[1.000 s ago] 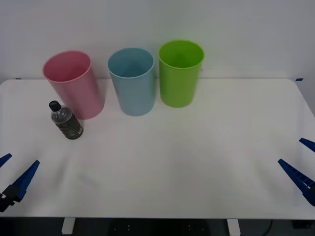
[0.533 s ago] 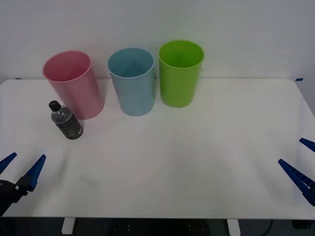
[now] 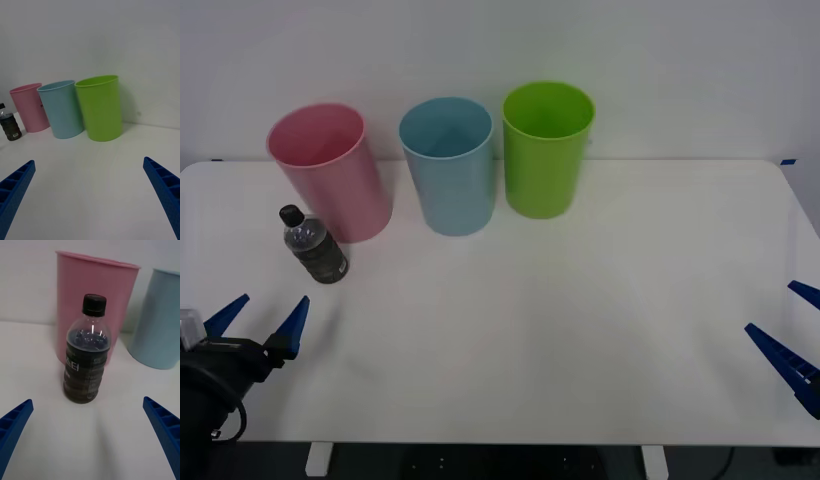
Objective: Grasp the object on the table and drop it into the matching bin: aluminum can to the light blue bin, PET bottle to the pink bin.
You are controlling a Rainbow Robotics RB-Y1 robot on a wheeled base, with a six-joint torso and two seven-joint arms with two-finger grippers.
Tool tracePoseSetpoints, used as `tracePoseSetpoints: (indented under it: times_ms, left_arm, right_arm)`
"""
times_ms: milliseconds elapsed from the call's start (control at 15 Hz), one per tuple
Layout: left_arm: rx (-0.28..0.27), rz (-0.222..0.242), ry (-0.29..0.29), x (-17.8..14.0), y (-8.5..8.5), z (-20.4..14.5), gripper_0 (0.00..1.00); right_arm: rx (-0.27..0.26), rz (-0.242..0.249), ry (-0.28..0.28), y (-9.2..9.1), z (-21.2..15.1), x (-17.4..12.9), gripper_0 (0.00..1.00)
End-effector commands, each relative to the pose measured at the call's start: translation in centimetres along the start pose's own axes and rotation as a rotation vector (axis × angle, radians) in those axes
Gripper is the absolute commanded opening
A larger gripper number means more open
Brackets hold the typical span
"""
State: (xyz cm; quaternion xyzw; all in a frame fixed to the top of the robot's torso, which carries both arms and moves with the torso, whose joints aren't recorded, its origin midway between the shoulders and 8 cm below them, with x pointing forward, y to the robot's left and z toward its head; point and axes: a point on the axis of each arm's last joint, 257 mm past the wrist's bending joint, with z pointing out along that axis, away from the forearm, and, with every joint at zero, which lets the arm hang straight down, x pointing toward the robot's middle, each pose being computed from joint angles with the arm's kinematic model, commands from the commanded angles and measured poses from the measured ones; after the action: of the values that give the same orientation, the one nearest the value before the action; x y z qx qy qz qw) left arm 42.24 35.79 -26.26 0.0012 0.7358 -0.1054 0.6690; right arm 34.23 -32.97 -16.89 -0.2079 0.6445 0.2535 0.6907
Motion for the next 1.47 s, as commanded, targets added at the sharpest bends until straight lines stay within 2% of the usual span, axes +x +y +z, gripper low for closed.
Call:
tracePoseSetpoints:
  times_ms: [67, 333, 467, 1000, 1467]
  left_arm:
    - [-0.012, -0.018, -0.001, 0.4, -1.2, 1.4, 1.00]
    - [-0.023, -0.033, -0.019, 0.6, -2.5, 2.9, 1.00]
    - [-0.027, -0.038, -0.022, 0.7, -2.6, 3.8, 1.00]
    - [-0.068, 0.006, -0.018, 0.4, -0.6, 7.5, 1.00]
    - [-0.081, 0.033, -0.008, 0.4, -0.4, 10.8, 1.00]
  right_arm:
    - [0.000, 0.000, 0.000, 0.0, 0.0, 0.0, 1.00]
    - [0.000, 0.000, 0.000, 0.0, 0.0, 0.0, 1.00]
    - [0.000, 0.000, 0.000, 0.0, 0.0, 0.0, 1.00]
    - [0.000, 0.000, 0.000, 0.0, 0.0, 0.0, 1.00]
    - [0.000, 0.000, 0.000, 0.0, 0.0, 0.0, 1.00]
